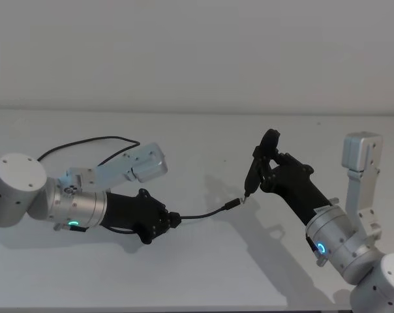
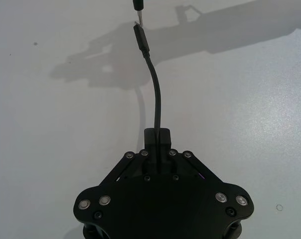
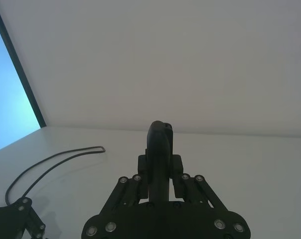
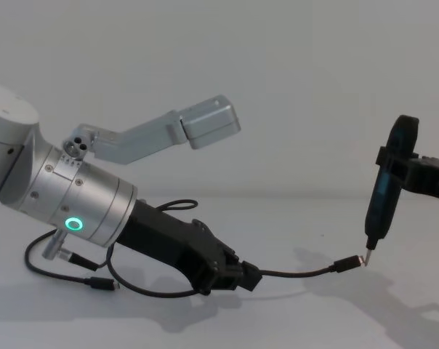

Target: Pick up the data cable with the one hand.

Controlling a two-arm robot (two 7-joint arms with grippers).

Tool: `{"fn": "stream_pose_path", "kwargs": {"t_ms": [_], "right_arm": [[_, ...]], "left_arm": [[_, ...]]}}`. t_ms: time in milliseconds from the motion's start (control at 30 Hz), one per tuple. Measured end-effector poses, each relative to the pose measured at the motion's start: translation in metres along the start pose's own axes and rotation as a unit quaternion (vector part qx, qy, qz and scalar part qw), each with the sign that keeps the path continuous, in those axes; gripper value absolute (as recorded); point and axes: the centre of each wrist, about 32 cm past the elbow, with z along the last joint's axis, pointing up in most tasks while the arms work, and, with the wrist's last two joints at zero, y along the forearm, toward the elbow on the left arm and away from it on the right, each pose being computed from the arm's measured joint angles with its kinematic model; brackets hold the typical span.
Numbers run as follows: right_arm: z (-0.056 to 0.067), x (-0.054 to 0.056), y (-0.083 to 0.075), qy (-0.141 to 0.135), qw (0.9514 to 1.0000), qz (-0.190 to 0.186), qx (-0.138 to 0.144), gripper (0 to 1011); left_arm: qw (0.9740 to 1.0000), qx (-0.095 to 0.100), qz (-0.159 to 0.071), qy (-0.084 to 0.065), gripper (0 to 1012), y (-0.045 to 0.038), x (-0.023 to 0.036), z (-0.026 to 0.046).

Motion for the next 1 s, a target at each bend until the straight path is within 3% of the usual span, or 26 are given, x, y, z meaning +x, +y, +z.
{"fn": "stream_pose_path", "kwargs": {"t_ms": [1000], "right_arm": [[-0.0018, 0.0014, 0.0008, -0.001, 1.0000, 0.004, 0.003, 275]], "left_arm": [[1.0000, 0.000, 0.000, 0.000, 41, 0.0000, 0.0000, 0.0000]]}}
